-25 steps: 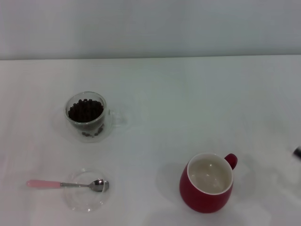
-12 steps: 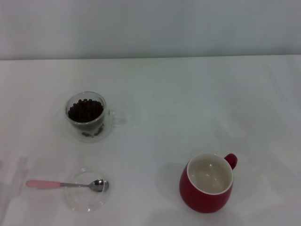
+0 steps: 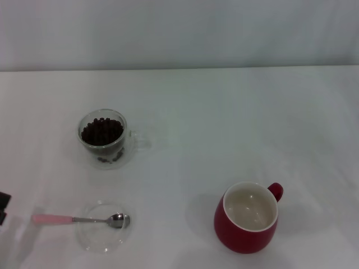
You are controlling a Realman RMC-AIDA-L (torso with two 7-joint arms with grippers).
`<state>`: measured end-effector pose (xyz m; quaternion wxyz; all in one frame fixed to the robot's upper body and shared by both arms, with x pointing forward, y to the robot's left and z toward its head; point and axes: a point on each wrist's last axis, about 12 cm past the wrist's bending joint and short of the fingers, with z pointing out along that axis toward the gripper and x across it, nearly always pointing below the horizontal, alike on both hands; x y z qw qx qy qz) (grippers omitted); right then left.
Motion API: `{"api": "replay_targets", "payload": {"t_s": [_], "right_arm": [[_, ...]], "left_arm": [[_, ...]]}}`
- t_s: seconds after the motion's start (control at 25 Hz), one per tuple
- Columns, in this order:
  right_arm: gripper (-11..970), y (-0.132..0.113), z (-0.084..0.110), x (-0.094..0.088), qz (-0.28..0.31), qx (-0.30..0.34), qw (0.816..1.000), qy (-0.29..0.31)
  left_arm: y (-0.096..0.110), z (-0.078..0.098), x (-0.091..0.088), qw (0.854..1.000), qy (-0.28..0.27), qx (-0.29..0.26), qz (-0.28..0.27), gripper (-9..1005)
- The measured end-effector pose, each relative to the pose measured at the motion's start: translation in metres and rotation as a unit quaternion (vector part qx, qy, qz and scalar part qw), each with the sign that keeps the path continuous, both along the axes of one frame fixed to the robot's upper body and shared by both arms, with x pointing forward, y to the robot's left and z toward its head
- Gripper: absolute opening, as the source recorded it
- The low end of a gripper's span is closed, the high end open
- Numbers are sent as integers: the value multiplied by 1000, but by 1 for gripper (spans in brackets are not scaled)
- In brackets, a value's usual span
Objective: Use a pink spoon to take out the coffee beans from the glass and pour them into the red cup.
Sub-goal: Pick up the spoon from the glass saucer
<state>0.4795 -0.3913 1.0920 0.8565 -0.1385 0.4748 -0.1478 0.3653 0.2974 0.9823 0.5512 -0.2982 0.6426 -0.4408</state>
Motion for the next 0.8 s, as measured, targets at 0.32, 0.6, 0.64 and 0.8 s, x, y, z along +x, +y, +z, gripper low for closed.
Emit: {"api": "replay_targets", "payload": {"t_s": [0.32,0.6,0.64,0.8], "right_arm": [[797,3,4,13,5,-4,1000,2],[798,4,4,14,3,-3,1000,2],[798,4,4,13,3,-3,1000,2],[798,3,3,12,0,-1,1000,3]], "left_arm": [[-10,-10,7,998,45,-1,-31,888],[-21,-10,25,996,53,5,-74,888],[-23,-10,26,995,55,6,-79,888],[-26,-11,29,994,62,5,-92,888]]}}
